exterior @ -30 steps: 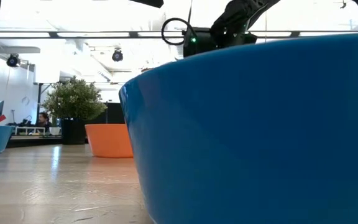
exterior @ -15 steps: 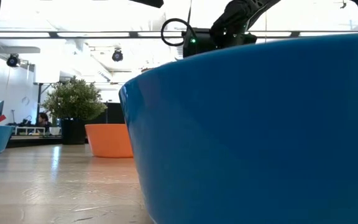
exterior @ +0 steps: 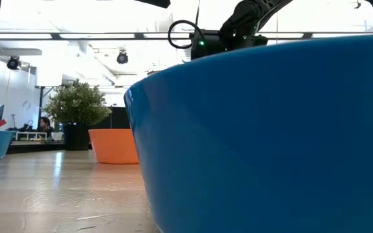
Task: Pick & Place Mini bowls
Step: Stack the yellow patterned bowl on the yellow patterned bowl on the shelf
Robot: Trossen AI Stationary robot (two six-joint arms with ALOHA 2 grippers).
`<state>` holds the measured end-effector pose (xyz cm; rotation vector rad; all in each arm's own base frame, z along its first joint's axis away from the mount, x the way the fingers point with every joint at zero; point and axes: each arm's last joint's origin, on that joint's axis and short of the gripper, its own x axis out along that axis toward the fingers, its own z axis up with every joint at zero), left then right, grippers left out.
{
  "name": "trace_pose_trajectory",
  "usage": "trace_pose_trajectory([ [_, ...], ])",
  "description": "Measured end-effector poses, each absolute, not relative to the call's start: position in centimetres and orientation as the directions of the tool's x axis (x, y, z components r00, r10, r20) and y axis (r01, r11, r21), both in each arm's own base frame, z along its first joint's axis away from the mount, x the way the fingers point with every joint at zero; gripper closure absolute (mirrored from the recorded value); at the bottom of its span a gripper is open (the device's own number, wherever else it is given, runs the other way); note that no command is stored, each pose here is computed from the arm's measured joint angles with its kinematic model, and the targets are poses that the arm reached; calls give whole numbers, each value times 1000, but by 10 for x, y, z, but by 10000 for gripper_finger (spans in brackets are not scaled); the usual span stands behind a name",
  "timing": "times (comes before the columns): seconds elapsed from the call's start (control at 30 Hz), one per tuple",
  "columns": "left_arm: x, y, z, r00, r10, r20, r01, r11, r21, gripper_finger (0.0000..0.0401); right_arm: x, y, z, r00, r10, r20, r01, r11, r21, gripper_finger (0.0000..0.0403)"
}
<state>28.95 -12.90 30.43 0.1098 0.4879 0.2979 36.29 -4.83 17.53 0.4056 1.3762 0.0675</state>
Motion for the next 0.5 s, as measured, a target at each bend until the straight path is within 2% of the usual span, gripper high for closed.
trace_pose_trajectory([
  [0.23,290,-129,304,841,306,-446,-254,951,174,401,362,-48,178,195,283,-939,190,928,319,281],
  [0.5,290,-129,304,841,306,-446,-254,951,174,401,361,-48,203,153,289,-945,184,931,315,268],
])
